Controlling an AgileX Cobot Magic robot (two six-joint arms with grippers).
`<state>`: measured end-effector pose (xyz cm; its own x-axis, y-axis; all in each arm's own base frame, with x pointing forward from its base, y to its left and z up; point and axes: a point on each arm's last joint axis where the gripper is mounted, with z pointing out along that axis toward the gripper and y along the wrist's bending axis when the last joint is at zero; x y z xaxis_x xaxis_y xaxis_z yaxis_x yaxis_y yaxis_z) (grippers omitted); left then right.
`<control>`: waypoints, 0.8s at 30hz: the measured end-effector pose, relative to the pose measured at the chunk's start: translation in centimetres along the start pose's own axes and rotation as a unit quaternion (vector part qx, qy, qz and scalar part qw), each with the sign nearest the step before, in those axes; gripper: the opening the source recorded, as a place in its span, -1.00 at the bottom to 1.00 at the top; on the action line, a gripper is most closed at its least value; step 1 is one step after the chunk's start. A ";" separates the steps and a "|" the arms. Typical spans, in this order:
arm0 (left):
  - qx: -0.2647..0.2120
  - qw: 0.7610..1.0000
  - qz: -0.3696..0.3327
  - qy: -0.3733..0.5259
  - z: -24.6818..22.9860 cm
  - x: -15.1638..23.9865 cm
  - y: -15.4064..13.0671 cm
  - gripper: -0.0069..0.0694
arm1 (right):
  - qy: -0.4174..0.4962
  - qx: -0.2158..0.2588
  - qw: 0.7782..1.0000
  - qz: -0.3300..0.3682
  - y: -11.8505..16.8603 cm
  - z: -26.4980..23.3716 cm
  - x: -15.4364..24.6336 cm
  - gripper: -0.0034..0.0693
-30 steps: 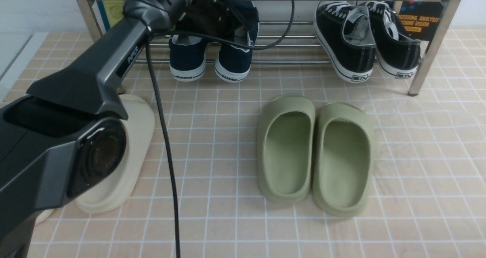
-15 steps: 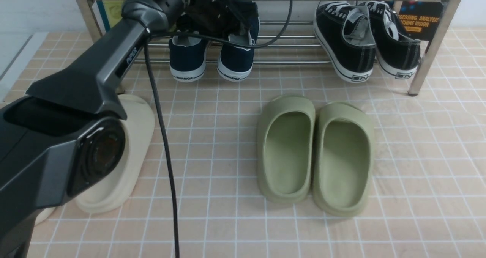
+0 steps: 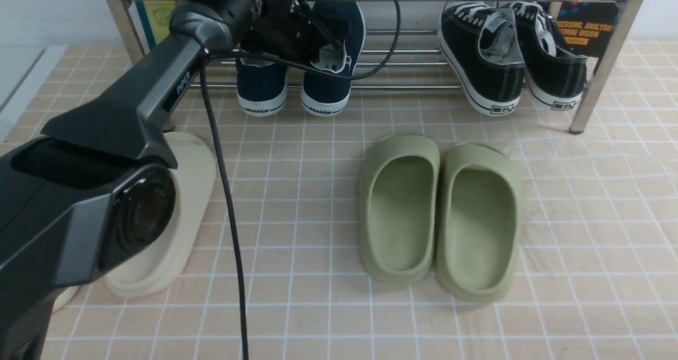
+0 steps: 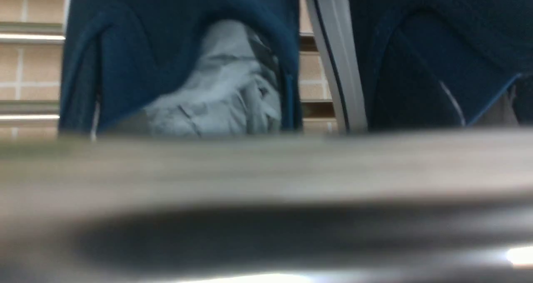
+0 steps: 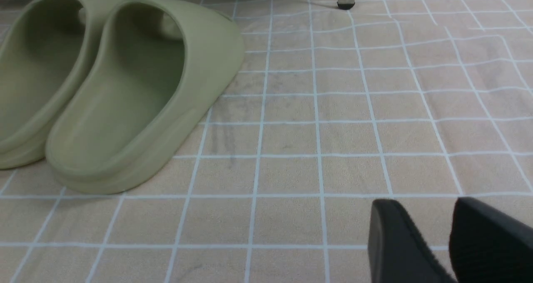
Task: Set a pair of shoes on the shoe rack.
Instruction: Use the left arm to put a shoe into the shoe rack
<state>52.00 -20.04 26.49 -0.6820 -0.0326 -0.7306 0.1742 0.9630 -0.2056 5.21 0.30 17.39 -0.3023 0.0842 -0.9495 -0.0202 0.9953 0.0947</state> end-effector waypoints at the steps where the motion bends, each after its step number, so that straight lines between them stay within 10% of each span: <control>1: 0.003 1.000 -0.003 0.000 0.0 0.0 -0.1 -0.72 | 0.000 0.000 1.000 0.000 0.0 0.0 0.0 -0.25; 10: 0.007 1.000 0.004 -0.001 0.0 0.0 -0.2 -0.67 | 0.000 0.000 1.000 0.000 0.0 0.0 0.0 -0.25; 19: 0.007 1.000 0.011 0.007 -0.8 -0.3 -0.3 0.24 | 0.000 0.000 1.000 0.000 0.0 0.0 0.0 -0.25; 24: 0.006 0.998 0.065 -0.010 -6.0 -2.7 -0.8 0.27 | 0.000 0.000 1.000 0.000 0.0 0.0 0.0 -0.25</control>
<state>49.42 -19.13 32.52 -0.6392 0.0870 -0.7641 0.2684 0.9563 -0.1157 5.21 0.30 17.39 -0.3023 0.0842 -0.9495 -0.0202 0.9953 0.0947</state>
